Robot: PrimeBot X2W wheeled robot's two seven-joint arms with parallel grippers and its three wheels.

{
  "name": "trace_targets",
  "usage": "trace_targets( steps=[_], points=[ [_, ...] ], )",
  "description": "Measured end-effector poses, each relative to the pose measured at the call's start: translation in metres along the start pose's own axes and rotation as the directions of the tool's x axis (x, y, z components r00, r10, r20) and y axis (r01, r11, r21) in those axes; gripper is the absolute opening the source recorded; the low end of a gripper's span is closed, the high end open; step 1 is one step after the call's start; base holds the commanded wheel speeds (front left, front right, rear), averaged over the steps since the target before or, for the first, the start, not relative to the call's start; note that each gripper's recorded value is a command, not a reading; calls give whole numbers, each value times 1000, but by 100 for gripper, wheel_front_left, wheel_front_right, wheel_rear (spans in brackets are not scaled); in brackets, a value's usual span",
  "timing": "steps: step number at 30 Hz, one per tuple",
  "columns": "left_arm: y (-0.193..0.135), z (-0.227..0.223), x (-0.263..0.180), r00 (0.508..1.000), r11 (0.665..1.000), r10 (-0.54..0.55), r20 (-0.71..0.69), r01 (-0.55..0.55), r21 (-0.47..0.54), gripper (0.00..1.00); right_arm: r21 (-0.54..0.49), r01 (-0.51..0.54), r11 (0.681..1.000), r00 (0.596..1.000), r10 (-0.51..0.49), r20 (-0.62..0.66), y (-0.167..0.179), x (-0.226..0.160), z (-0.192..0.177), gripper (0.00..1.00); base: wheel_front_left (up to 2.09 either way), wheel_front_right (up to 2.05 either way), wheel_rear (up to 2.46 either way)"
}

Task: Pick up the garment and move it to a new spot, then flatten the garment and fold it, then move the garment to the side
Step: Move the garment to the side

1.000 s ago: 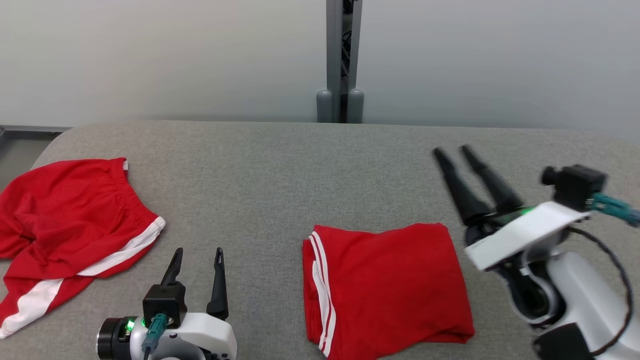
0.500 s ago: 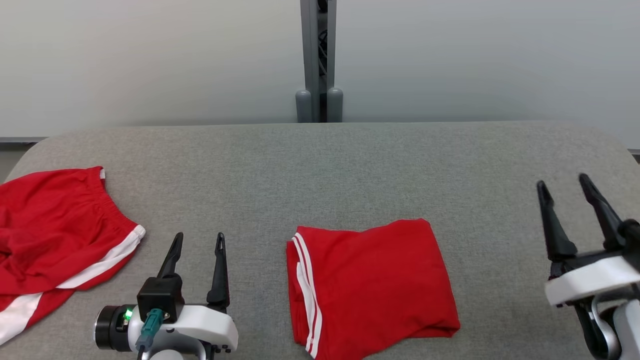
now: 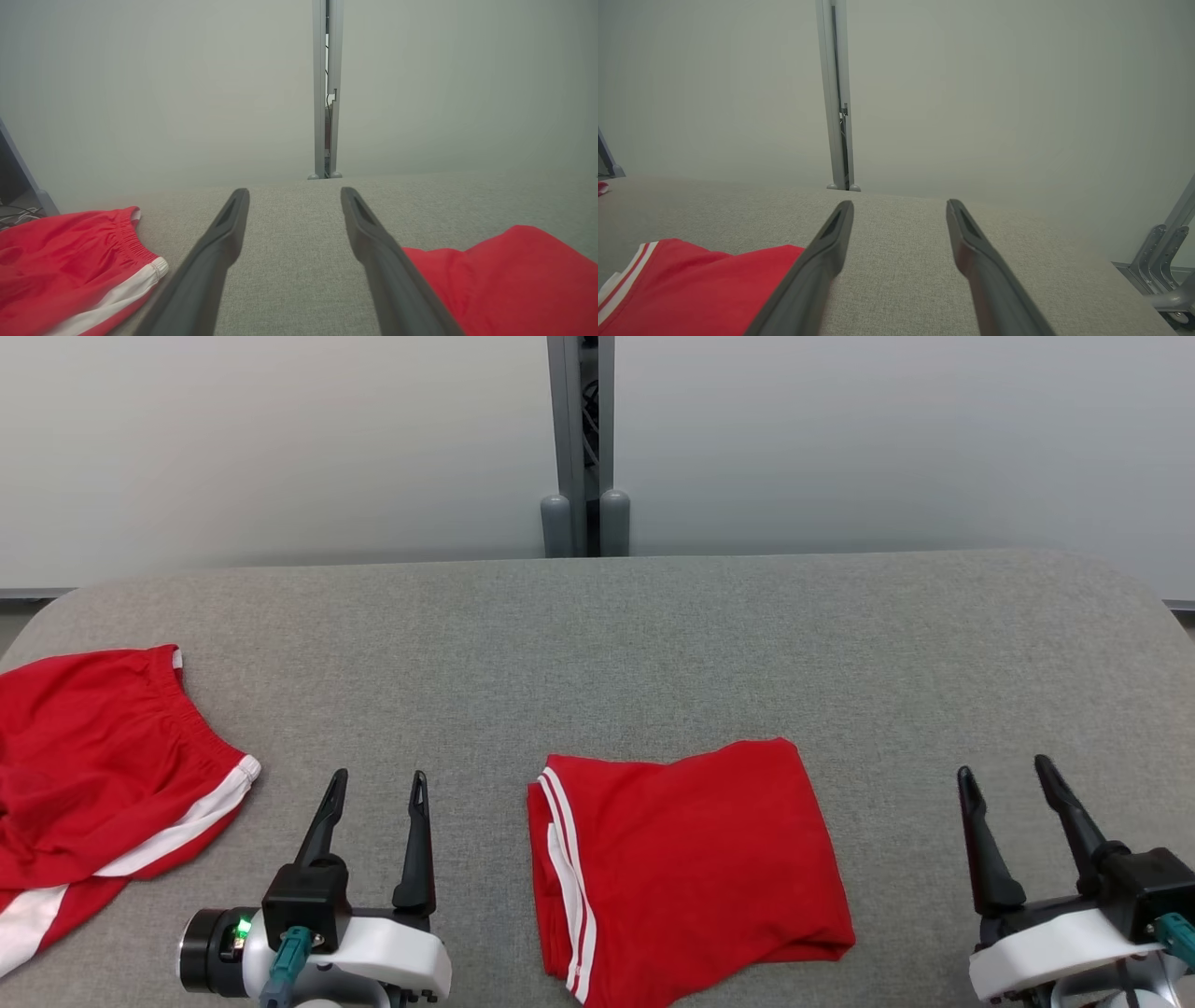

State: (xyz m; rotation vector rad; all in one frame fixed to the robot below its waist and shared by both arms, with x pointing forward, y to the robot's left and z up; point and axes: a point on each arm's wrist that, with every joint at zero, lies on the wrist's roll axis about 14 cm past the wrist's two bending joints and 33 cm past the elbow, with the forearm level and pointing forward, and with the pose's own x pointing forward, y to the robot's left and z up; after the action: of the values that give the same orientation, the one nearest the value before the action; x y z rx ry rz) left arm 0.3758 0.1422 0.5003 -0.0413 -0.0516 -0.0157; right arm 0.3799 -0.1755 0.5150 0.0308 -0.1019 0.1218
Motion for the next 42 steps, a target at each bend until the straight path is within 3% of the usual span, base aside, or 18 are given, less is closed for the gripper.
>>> trace_targets(
  steps=[8,16,23,30,38,39,40,41,42],
  points=[
    [-1,-3,-4,1000,1000,-1,-7,2,6,100,5,-22,1000,998,22,-58,8,2,-19,100,0,0,0],
    [5,-13,-5,999,1000,16,-41,-16,8,100,131,-83,988,979,106,-177,33,2,-59,100,0,0,0],
    [9,-29,-3,996,1000,20,-89,-19,15,100,249,-147,957,933,217,-287,59,10,-95,100,0,0,0],
    [13,-35,-1,994,999,27,-107,-25,28,100,340,-126,932,882,262,-392,75,15,-126,100,0,0,0],
    [18,-36,1,993,999,35,-110,-30,44,100,422,-108,900,852,303,-428,94,25,-137,100,0,0,0],
    [19,-38,1,993,998,36,-115,-31,48,100,442,-108,890,842,319,-436,100,26,-139,65,0,0,0],
    [19,-38,1,993,998,37,-116,-31,50,100,450,-112,886,838,327,-436,102,28,-139,45,0,0,0],
    [19,-39,2,992,998,37,-117,-31,50,100,454,-115,883,836,333,-436,104,29,-139,10,0,0,0],
    [19,-40,2,992,998,37,-120,-31,50,100,457,-117,882,834,337,-437,105,30,-139,0,0,0,0]
  ],
)
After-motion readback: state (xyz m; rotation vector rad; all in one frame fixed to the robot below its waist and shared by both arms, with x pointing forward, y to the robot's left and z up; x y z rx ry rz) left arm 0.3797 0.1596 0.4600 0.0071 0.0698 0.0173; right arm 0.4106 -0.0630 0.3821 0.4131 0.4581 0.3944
